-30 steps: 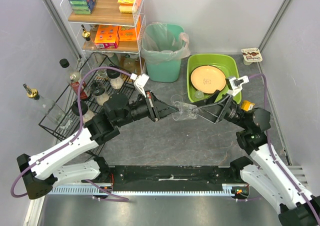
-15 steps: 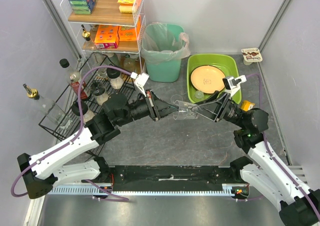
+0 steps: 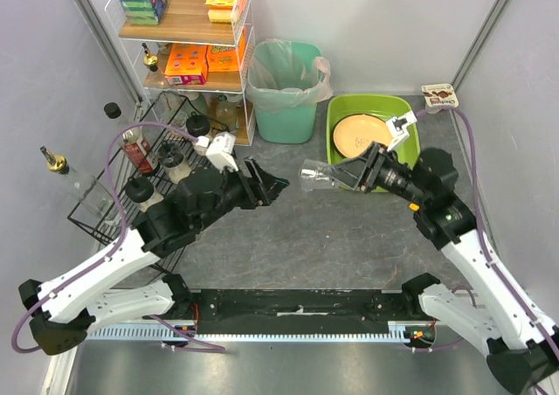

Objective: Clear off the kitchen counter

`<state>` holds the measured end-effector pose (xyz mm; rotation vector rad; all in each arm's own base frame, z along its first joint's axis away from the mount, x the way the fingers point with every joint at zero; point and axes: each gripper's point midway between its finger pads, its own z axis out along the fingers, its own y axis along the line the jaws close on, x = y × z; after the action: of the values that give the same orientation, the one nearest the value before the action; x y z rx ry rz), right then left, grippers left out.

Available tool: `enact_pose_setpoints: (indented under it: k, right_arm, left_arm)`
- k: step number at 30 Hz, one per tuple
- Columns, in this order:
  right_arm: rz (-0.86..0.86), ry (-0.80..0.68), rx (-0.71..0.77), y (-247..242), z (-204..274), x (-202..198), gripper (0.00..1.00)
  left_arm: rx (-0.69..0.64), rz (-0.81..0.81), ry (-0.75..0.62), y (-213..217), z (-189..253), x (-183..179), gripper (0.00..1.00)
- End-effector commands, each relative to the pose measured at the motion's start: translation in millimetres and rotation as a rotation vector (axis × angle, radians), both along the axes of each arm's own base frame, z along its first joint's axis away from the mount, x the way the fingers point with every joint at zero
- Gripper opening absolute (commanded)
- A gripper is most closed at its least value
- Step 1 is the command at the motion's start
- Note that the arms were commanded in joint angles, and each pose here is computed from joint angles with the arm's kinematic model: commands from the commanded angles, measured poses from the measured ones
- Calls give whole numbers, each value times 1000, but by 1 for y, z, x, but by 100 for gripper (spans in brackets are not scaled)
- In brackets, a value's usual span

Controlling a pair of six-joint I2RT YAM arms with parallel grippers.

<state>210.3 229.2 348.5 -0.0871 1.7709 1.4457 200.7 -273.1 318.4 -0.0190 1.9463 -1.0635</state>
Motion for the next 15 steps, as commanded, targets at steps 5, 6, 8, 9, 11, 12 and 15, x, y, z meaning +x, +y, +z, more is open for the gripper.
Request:
enact_pose_setpoints:
  k: [5,6,8,9,11,12,15]
  right_arm:
    - [-475,55,-719,-85,-65,94,7]
    - [-522,62,-776,-94,-65,104,8]
    - [-575,78,-888,-108,-71,121,10]
    - [-604,94,-940,-115,-77,129,10]
    - [-640,125,-1046,-129,-91,143,11]
    - [-641,143,-1082,-134,-99,148,10]
    - [-639,206,-1167,-151,-126,161,8]
  left_arm:
    - [162,216,-48,68,-21,8,78]
    - [168,207,-54,68,-20,7,78]
    - [185,183,-57,67,-21,4,78]
    - [196,172,-55,66,-22,4,78]
    - [215,148,-53,63,-25,2,78]
    - [224,138,-50,62,-27,2,78]
    - [240,114,-48,59,-31,0,78]
